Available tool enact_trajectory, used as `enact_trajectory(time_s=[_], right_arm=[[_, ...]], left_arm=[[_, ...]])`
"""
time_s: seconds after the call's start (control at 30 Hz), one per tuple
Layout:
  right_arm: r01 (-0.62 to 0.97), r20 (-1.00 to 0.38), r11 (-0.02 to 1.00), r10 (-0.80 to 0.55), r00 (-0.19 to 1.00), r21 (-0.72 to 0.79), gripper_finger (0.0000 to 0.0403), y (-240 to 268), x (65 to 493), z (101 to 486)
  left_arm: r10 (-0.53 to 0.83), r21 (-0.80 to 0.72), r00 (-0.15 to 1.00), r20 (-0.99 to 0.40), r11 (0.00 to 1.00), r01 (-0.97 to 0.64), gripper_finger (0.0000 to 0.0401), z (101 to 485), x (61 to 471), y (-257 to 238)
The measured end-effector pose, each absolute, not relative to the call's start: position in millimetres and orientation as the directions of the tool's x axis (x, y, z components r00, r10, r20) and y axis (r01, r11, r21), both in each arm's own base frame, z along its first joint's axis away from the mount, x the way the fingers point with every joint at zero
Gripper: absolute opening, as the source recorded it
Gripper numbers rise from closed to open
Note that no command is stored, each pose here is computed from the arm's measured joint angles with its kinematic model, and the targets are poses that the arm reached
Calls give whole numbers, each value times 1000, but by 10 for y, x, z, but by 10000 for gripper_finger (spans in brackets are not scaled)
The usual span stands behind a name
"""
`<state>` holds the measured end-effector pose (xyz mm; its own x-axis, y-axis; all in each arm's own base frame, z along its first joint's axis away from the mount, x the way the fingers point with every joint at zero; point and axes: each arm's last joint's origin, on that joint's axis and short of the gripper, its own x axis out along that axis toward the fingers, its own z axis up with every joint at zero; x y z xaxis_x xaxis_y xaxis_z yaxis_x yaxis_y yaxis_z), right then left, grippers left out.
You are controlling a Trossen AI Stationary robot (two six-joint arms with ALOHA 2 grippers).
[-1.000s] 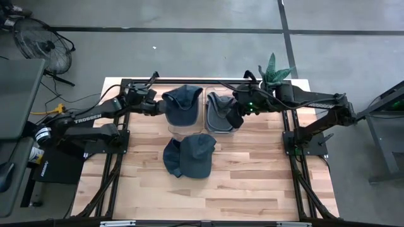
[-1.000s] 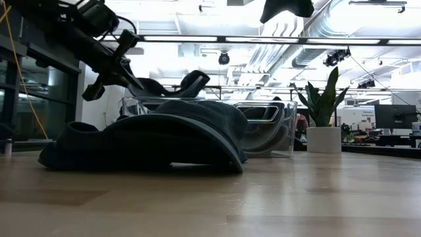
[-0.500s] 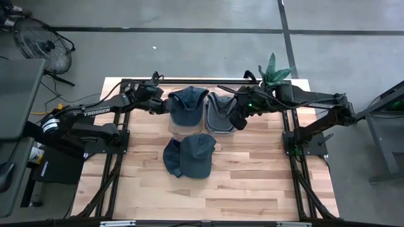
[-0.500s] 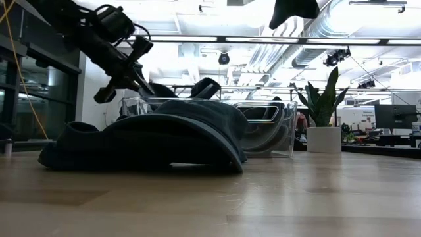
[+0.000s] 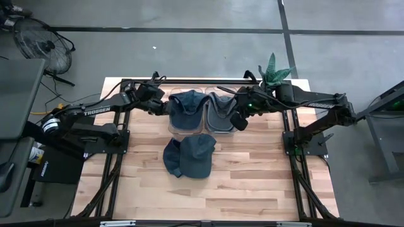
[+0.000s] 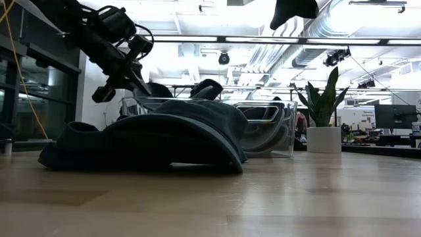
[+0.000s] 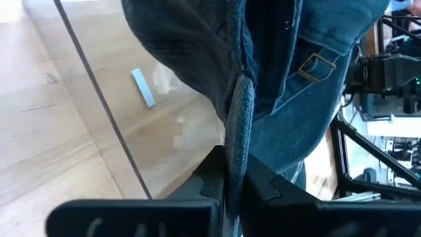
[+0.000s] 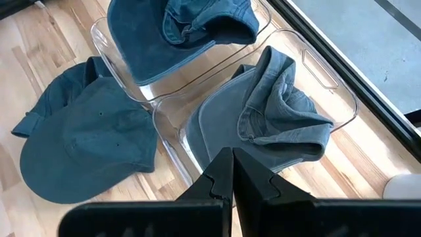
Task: Pick & Place hat
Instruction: Put the right blue cap into the left transparent bin
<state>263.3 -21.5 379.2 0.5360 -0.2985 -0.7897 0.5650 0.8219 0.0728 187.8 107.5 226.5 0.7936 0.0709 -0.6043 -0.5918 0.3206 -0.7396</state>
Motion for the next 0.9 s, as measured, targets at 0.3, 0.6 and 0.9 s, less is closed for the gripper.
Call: enact_trajectory(time_s=[0.3, 0.6, 0.9], right_arm=[[562, -791, 824, -292, 537, 77, 0, -213, 2633, 3792], [560, -794, 825, -287, 535, 79, 0, -211, 2630, 3789], [557, -798, 826, -282, 533, 80, 0, -210, 2627, 3787]], left_arm=[[121, -717, 778, -616, 322, -618, 81, 2262, 1874, 1090], [123, -709, 778, -616, 342, -616, 162, 2263, 1873, 1090], [183, -676, 756, -628, 354, -647, 172, 2261, 1866, 1108]])
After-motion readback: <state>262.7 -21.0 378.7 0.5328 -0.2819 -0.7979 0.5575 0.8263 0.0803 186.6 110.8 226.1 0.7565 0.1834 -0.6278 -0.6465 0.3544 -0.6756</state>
